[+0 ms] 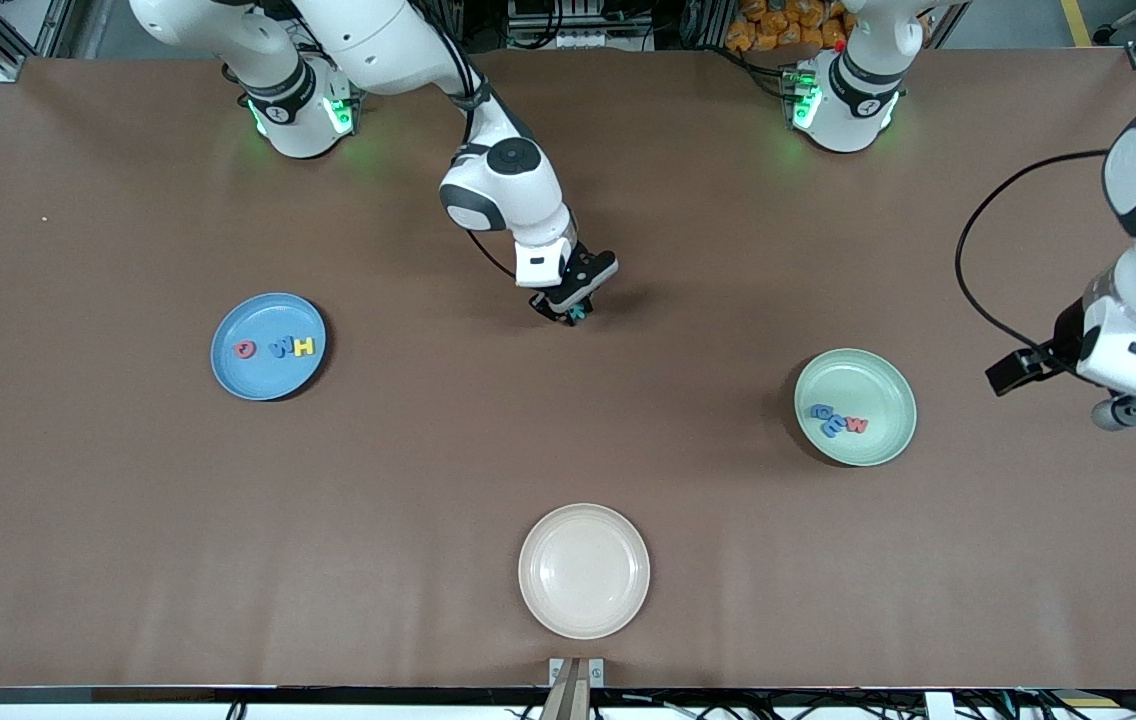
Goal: Sort uppercase to blue plate, lowercase to green plate
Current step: 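Release the E on the green plate while the right gripper lifts the b, then carry the teal b over the blue plate while the left gripper reaches the h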
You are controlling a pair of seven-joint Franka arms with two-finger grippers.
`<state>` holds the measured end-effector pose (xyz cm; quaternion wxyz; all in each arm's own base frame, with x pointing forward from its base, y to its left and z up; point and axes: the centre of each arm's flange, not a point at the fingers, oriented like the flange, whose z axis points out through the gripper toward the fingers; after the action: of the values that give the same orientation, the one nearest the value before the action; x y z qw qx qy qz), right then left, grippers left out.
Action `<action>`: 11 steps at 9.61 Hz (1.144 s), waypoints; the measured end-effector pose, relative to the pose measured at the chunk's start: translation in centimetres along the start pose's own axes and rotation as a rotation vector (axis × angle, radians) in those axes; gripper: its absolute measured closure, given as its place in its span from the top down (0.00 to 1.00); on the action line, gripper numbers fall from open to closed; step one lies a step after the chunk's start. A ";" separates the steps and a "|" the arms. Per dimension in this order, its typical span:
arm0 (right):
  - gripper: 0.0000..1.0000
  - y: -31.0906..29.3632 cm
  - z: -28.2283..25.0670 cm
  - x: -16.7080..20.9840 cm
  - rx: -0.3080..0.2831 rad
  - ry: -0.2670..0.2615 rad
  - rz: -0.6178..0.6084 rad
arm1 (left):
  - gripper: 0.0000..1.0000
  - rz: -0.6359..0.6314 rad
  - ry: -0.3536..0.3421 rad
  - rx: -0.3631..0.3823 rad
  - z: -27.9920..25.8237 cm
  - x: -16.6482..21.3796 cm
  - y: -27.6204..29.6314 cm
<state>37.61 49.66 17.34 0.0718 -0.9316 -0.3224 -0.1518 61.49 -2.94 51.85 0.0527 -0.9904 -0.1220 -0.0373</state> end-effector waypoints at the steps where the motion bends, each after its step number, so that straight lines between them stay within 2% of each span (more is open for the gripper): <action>1: 0.40 0.0 0.0 0.0 0.000 0.000 0.000 | 1.00 0.025 -0.005 -0.001 -1.5 -0.7 -0.3; 3: 0.40 0.0 0.0 0.0 0.000 0.000 0.000 | 1.00 0.047 -0.036 0.002 -1.5 -1.4 -0.7; 5: 0.40 1.1 -0.1 0.5 -0.022 -0.008 -0.035 | 1.00 0.068 -0.095 0.010 1.6 -1.6 0.6; 8: 0.40 8.7 -3.1 3.2 -0.116 -0.076 -0.139 | 1.00 0.081 -0.166 0.010 5.7 -2.4 4.7; 11: 0.40 18.1 -6.1 1.8 -0.160 -0.136 -0.199 | 1.00 0.052 -0.174 -0.009 6.0 -4.4 10.3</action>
<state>48.79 35.13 23.03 -0.0400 -0.9059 -0.4041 -0.1200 60.15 -13.28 44.50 0.0384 -0.9930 -0.1002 0.0497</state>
